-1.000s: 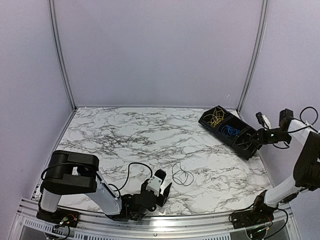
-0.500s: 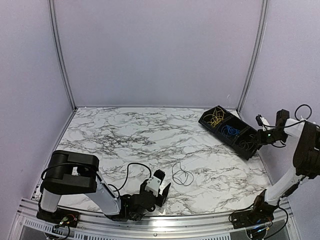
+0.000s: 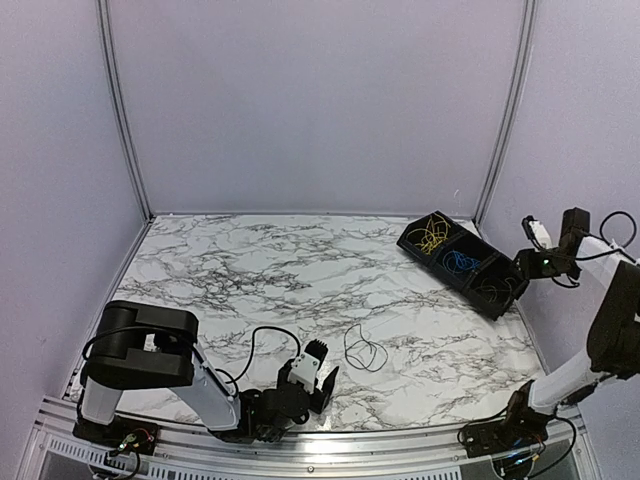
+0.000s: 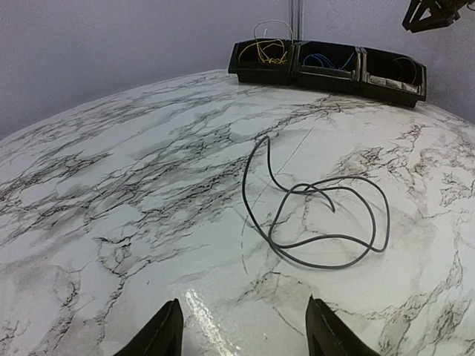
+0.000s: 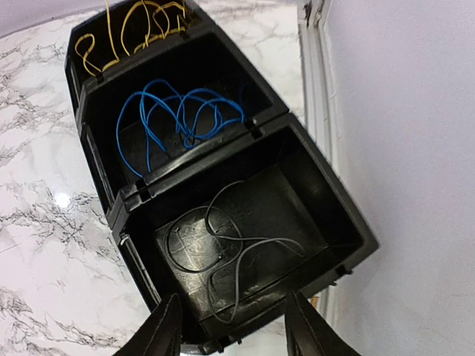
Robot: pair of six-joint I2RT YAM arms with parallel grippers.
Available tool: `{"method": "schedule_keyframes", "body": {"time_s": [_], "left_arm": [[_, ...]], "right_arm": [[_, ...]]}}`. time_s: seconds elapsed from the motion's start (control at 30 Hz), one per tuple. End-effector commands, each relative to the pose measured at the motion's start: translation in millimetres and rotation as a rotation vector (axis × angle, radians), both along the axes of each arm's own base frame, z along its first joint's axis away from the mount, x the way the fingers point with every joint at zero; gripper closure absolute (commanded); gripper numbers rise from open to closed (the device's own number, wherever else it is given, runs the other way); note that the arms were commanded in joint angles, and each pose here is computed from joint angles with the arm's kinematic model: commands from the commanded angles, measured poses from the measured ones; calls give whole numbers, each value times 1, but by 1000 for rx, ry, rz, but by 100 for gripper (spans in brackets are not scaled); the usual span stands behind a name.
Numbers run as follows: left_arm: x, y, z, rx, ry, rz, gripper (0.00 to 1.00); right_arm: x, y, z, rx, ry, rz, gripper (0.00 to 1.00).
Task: Untangle the cables
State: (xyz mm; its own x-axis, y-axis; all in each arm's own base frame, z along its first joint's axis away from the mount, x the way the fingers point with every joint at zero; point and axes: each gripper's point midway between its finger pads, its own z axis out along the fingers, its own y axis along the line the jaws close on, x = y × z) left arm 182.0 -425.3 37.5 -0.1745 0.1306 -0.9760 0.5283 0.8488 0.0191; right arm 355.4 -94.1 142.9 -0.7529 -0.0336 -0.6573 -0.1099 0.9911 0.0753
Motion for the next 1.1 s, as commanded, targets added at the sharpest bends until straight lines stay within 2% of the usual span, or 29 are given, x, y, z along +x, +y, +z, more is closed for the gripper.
{"method": "schedule_keyframes", "body": {"time_s": [0.0, 0.07, 0.2, 0.3, 0.43, 0.57, 0.73, 0.9, 1.07], "left_arm": [[1, 2, 11, -46, -2, 15, 41], [0, 3, 18, -64, -1, 15, 41], [-2, 6, 33, -120, 23, -3, 38], [-4, 0, 42, -155, 58, -75, 38], [5, -14, 45, -244, 247, -227, 39], [22, -20, 45, -281, 353, -298, 42], [35, -38, 30, -196, 410, -345, 45], [57, -53, 17, -169, 462, -317, 46], [76, -60, 8, -179, 509, -282, 60]], "right_arm": [[-4, 9, 48, -146, -119, 21, 52], [-8, 42, 59, -140, -161, 146, 51], [-31, 136, 64, 36, -222, 529, 50], [-53, 197, 54, 113, -207, 774, 50], [-76, 263, 22, 100, -117, 1007, 50], [-84, 289, -6, 138, -49, 1082, 52], [-101, 305, -25, 131, 3, 1150, 53], [-118, 307, -42, 143, 64, 1184, 50], [-129, 311, -65, 168, 193, 1195, 49]]}}
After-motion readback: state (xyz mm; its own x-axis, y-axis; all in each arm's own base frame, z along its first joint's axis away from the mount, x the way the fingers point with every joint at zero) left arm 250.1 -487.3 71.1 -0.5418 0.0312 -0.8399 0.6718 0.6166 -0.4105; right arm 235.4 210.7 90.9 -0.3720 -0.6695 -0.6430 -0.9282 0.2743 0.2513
